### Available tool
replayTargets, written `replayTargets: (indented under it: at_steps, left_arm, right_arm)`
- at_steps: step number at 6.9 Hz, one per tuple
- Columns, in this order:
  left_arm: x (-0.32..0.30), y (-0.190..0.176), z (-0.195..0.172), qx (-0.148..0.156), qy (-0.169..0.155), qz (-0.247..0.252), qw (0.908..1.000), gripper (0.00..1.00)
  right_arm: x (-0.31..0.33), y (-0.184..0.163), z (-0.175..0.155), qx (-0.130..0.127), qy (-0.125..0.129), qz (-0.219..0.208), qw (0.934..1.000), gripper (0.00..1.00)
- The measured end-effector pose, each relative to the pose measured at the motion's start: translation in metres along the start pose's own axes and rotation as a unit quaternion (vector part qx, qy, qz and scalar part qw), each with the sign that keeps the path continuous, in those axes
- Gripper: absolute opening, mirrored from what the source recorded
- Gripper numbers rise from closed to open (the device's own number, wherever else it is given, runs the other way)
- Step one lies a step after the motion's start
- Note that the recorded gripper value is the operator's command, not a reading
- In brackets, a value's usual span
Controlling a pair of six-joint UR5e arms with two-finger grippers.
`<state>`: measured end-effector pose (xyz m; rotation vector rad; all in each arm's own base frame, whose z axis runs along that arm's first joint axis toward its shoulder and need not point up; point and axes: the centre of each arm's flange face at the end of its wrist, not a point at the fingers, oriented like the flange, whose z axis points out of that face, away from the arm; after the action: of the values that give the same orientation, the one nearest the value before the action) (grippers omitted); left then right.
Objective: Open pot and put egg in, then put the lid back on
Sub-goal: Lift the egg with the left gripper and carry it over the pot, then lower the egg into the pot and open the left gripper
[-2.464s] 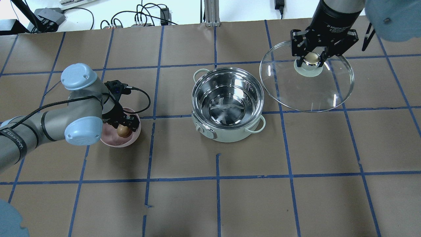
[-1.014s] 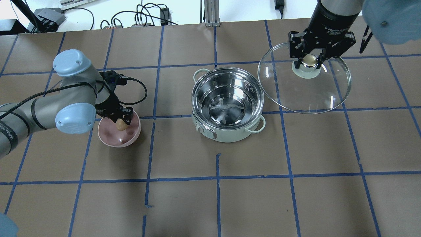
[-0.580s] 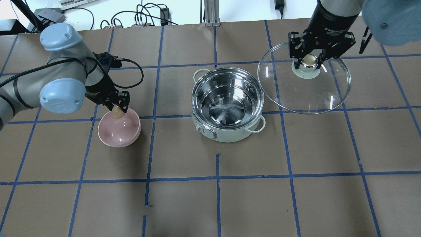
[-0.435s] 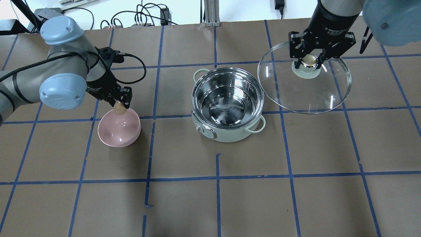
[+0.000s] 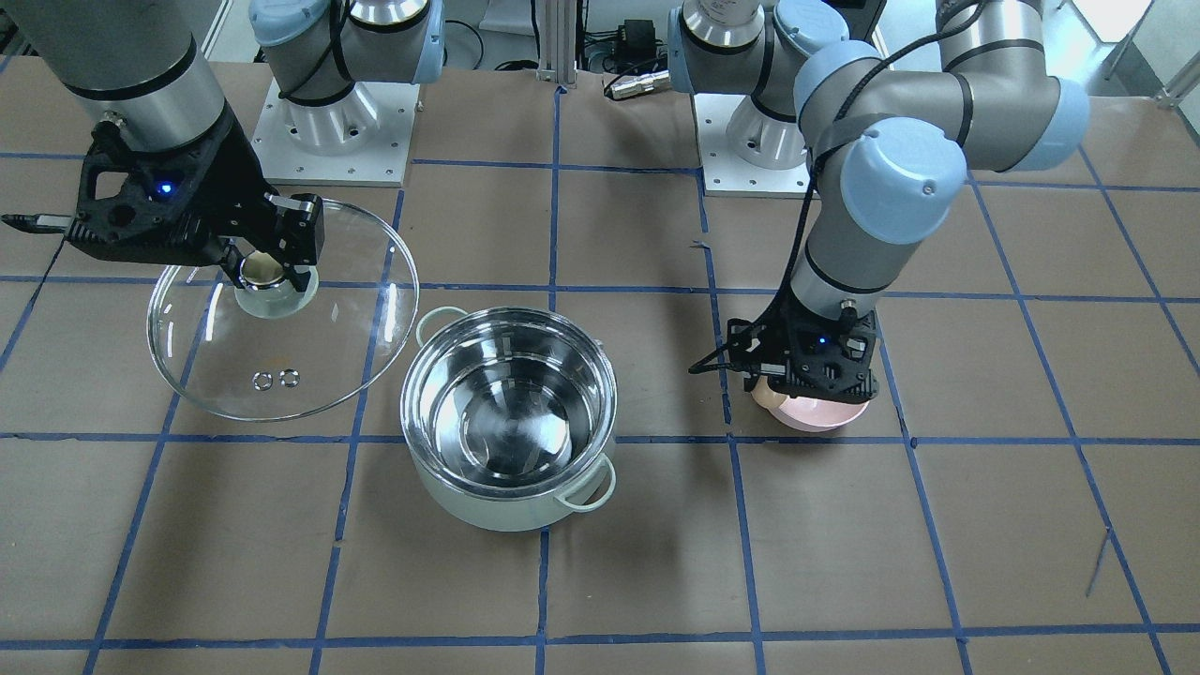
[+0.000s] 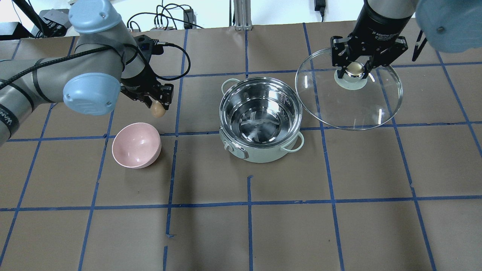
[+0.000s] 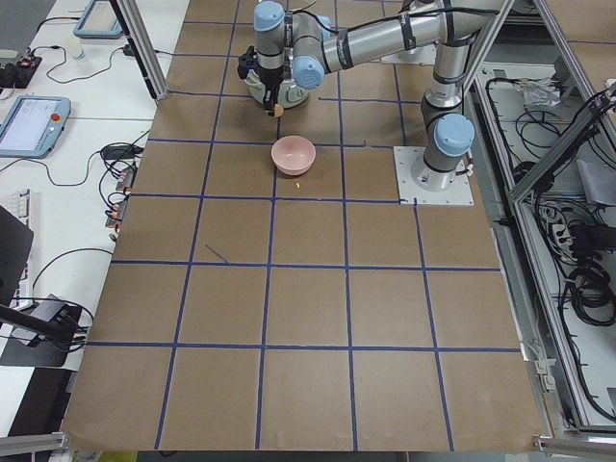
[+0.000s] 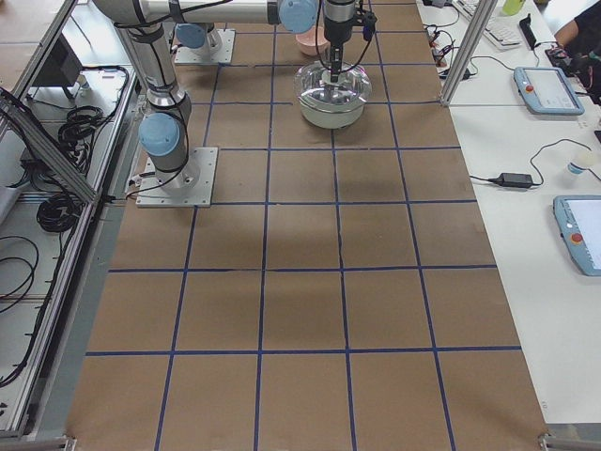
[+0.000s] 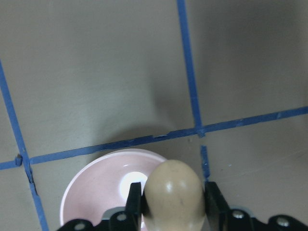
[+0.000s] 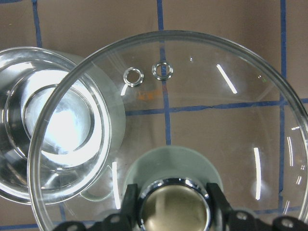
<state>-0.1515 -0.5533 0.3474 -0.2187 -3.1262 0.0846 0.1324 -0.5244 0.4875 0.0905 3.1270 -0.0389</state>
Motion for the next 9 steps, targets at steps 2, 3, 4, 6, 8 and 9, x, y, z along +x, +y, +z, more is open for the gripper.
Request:
replayTargets:
  at_steps: [2, 3, 4, 6, 8, 9]
  left_arm:
    - [0.069, -0.005, -0.020, 0.027, 0.006, -0.001, 0.9996, 0.18]
    - [0.102, -0.001, -0.025, 0.034, 0.009, 0.003, 0.9994, 0.19]
    - [0.131, 0.004, -0.024, 0.039, 0.013, 0.007, 0.9991, 0.19]
    - [0.178, 0.006, -0.006, 0.057, 0.020, 0.020, 0.9980, 0.18]
    - [0.195, 0.007, 0.018, 0.054, 0.019, 0.021, 0.9981, 0.18]
    - [0.196, 0.007, 0.025, 0.050, 0.017, 0.022, 0.9983, 0.19]
  right_arm:
    - [0.001, 0.000, 0.000, 0.000, 0.001, 0.000, 1.0000, 0.12]
    - [0.002, 0.000, 0.000, 0.000, 0.001, 0.000, 1.0000, 0.12]
    - [0.002, -0.001, 0.001, -0.001, 0.002, 0.001, 1.0000, 0.12]
    - [0.003, -0.001, 0.001, -0.001, 0.003, 0.001, 1.0000, 0.12]
    - [0.005, -0.002, 0.001, -0.001, 0.004, 0.003, 1.0000, 0.12]
    - [0.006, -0.002, 0.002, -0.001, 0.006, 0.003, 1.0000, 0.12]
